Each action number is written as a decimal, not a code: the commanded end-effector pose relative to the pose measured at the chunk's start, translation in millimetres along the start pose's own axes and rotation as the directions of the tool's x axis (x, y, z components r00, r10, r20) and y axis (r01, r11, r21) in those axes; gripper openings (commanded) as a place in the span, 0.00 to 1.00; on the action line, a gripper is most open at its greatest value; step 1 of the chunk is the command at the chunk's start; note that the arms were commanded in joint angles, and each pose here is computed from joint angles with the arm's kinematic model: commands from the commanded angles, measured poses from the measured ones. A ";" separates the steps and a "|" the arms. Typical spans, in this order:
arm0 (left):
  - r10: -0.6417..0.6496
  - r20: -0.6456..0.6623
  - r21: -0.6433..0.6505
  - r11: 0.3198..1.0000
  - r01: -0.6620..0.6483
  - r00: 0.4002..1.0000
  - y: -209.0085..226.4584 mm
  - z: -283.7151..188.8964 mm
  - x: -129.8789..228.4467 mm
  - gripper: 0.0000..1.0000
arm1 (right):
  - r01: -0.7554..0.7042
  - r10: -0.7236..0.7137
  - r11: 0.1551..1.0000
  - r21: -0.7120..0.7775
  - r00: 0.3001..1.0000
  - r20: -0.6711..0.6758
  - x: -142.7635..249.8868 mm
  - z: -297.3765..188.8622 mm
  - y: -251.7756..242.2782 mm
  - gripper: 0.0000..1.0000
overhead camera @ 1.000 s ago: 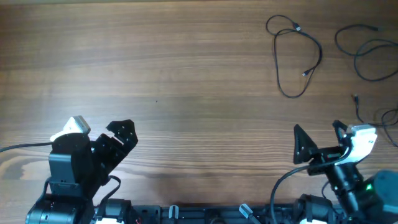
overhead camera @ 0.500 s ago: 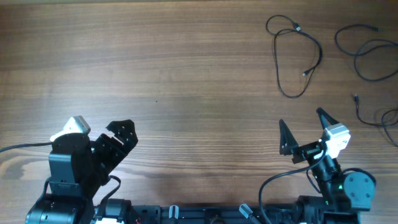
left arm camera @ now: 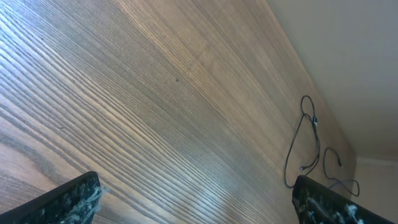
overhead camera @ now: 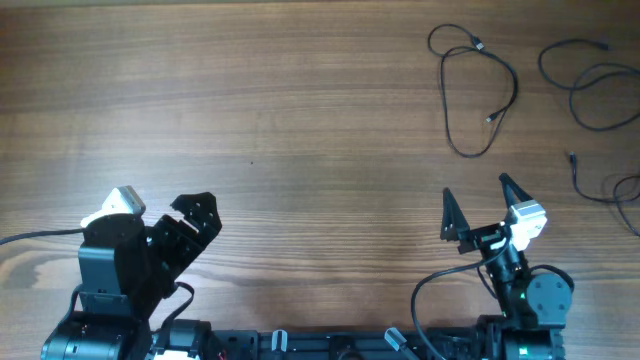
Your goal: Untangle cables
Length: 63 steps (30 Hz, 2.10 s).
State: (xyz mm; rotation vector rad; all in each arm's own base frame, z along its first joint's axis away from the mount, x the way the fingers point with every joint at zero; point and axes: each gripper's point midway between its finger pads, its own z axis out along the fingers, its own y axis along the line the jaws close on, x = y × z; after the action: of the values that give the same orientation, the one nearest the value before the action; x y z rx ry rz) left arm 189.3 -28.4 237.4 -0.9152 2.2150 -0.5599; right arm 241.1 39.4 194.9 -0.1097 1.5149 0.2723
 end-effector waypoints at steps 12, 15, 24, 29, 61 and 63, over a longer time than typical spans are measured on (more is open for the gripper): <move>0.018 0.020 -0.005 1.000 -0.018 1.000 0.1 -1.8 -4.1 1.00 | 0.006 0.001 0.986 0.166 0.999 -0.038 16.5 -2.6 -29.1 1.00; 0.018 0.020 -0.005 1.000 -0.018 1.000 0.1 -1.8 -4.1 1.00 | 0.080 -0.072 0.983 0.163 0.996 -0.051 16.7 -2.6 -29.2 1.00; 0.018 0.020 -0.005 1.000 -0.018 1.000 0.1 -1.8 -4.1 1.00 | 0.106 -0.099 0.981 0.165 0.994 -0.053 15.9 -2.6 -29.7 1.00; 0.018 0.020 -0.005 1.000 -0.018 1.000 0.1 -1.8 -4.1 1.00 | 0.106 -0.099 0.981 0.165 0.994 -0.052 15.7 -2.6 -29.7 1.00; 0.017 0.193 0.086 0.996 -0.034 0.981 9.2 -25.4 -11.6 1.00 | 0.106 -0.098 0.981 0.165 0.994 -0.052 15.7 -2.6 -29.7 1.00; 0.049 0.278 0.166 0.981 -0.098 0.959 11.5 -33.4 -9.2 1.00 | 0.106 -0.099 0.981 0.165 0.994 -0.052 15.7 -2.6 -29.7 1.00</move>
State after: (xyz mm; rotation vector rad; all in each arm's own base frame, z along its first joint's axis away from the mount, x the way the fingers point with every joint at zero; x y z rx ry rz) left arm 174.7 -15.5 261.3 -0.8440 1.9886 -0.5793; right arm 246.9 13.4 172.8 -0.0584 1.5807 0.0795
